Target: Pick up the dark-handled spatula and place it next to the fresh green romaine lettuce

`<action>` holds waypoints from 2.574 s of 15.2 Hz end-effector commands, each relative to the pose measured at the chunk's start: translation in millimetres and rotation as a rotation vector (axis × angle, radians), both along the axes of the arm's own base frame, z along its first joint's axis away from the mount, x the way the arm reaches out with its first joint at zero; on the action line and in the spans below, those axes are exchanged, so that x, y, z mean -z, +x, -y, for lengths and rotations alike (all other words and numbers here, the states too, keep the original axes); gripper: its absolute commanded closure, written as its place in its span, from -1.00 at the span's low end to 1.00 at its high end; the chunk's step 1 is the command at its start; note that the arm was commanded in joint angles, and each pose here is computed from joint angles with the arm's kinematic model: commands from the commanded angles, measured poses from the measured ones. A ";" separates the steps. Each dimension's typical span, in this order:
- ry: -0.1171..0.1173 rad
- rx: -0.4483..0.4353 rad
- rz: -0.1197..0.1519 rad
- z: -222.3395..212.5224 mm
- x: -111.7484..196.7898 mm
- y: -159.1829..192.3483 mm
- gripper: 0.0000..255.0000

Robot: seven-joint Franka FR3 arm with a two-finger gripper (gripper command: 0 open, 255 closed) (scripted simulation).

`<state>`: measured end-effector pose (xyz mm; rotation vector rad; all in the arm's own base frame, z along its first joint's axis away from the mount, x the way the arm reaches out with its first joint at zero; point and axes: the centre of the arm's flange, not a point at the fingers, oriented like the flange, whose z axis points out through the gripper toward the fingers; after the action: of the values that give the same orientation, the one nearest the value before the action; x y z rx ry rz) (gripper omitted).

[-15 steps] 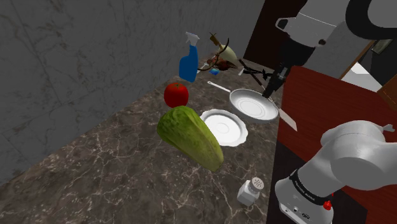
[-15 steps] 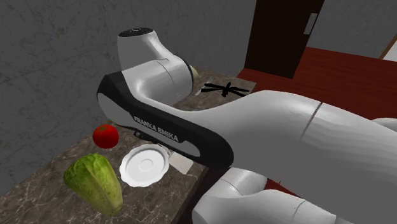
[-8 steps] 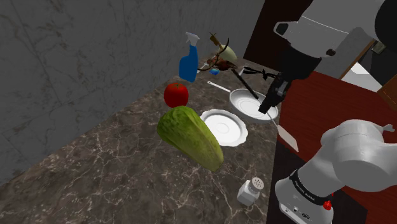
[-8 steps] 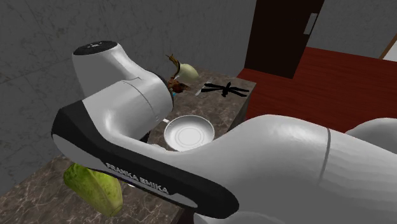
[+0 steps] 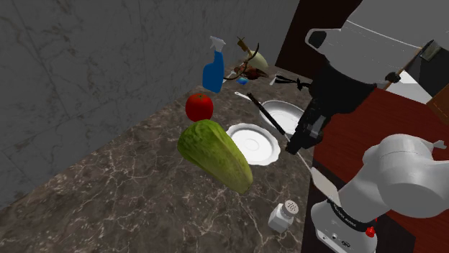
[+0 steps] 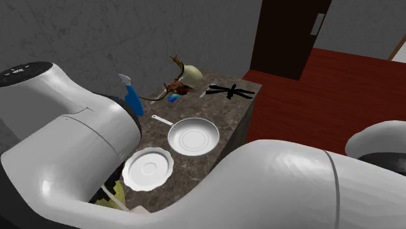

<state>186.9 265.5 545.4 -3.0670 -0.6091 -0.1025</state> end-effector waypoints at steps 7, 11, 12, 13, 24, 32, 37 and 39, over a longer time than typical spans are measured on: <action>0.000 0.001 0.000 -95.2 2.6 -46.8 1.00; 0.000 0.001 0.000 -142.9 2.6 -69.4 1.00; 0.000 0.001 0.000 -154.9 2.6 -75.0 1.00; 0.000 0.001 0.000 -171.3 2.6 -82.8 1.00; 0.000 0.001 0.000 -171.3 60.6 -82.8 1.00; 0.000 0.001 0.000 -171.3 102.9 -82.8 1.00; 0.000 0.001 0.000 -171.3 129.3 -82.8 1.00; 0.000 0.001 0.000 -171.3 139.9 -82.8 1.00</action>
<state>103.0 437.2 410.7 -3.0672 -0.6077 -0.1012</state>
